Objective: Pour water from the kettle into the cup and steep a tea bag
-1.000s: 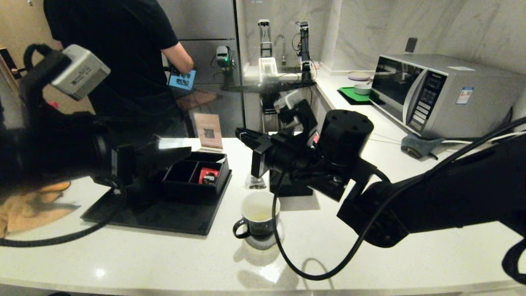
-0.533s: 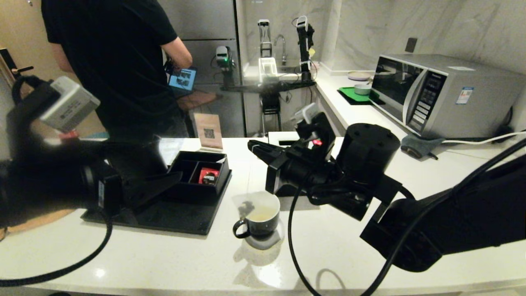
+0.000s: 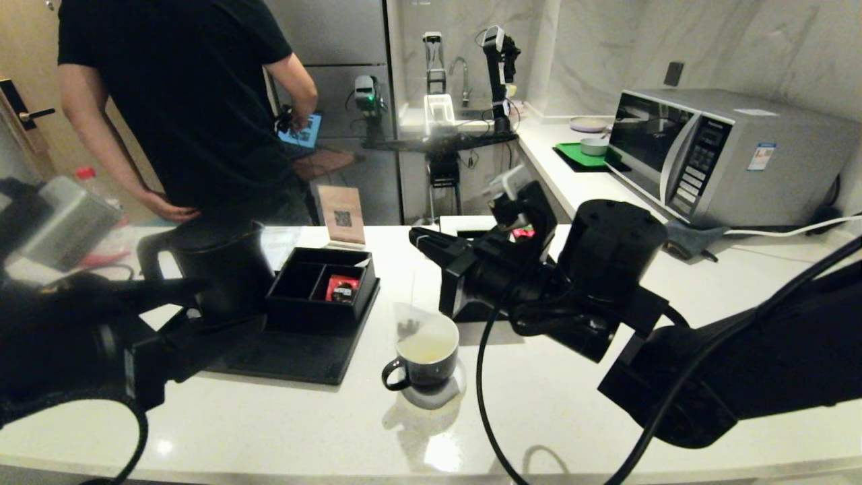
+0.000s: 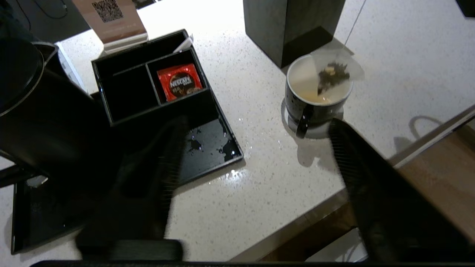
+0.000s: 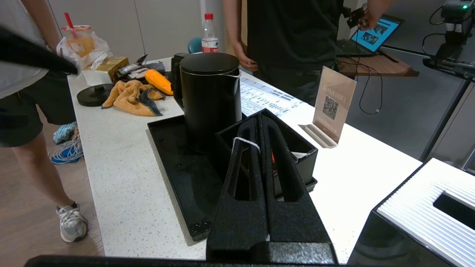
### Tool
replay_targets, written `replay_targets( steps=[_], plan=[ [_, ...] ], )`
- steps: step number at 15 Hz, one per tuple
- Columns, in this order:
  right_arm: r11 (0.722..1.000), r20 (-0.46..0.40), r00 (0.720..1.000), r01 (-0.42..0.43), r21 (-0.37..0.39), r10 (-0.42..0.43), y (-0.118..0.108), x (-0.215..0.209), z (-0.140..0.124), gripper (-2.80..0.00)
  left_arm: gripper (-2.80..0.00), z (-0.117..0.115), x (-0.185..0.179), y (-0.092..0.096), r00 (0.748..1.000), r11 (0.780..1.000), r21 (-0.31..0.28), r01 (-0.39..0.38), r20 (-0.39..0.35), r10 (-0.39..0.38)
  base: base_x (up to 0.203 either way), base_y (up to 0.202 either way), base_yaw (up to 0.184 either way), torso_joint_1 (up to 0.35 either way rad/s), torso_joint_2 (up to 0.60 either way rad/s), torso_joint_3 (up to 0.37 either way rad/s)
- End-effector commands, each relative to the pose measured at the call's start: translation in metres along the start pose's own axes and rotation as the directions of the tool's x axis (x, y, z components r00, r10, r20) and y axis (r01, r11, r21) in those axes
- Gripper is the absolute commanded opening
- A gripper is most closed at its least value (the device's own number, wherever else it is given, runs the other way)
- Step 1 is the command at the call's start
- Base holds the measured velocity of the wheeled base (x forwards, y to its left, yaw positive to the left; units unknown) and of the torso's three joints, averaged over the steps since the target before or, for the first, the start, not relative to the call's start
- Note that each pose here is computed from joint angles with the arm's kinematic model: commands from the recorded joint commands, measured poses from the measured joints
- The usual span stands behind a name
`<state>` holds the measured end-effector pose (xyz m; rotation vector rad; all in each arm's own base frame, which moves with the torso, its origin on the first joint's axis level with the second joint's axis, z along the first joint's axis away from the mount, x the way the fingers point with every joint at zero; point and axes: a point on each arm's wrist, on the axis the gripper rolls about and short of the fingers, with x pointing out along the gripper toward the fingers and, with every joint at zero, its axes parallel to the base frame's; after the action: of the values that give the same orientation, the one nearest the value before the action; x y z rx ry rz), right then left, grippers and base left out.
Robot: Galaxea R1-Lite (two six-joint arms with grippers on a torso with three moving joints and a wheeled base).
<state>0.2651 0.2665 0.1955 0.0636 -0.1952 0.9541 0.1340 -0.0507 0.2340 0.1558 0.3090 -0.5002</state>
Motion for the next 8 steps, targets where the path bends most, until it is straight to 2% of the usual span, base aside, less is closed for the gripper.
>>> replay_targets(
  steps=[1,4,6,8],
  plan=[
    [1.000,0.006,1.000,-0.002,-0.001,0.002,0.000,0.000,0.001,-2.80,-2.80,-0.003,-0.008,-0.002,1.000,1.000,0.002,-0.001,0.013,0.001,0.000,0.000,0.000,0.000,0.00,0.000],
    [1.000,0.009,1.000,-0.001,-0.002,0.001,0.000,0.000,0.001,-2.80,-2.80,-0.014,-0.018,-0.004,1.000,1.000,0.001,-0.008,0.017,0.008,0.000,0.000,0.000,0.000,0.00,0.000],
    [1.000,0.009,1.000,0.003,-0.002,-0.003,0.000,0.000,0.001,-2.80,-2.80,-0.025,-0.030,-0.007,0.999,0.999,0.001,-0.040,0.029,0.039,0.000,0.000,0.000,0.000,0.00,0.000],
    [1.000,0.015,1.000,0.009,-0.004,-0.009,0.000,0.001,0.003,-2.80,-2.80,-0.036,-0.042,-0.009,0.997,0.998,-0.022,-0.061,0.048,0.062,0.000,0.000,0.000,0.000,0.00,0.000]
  ],
)
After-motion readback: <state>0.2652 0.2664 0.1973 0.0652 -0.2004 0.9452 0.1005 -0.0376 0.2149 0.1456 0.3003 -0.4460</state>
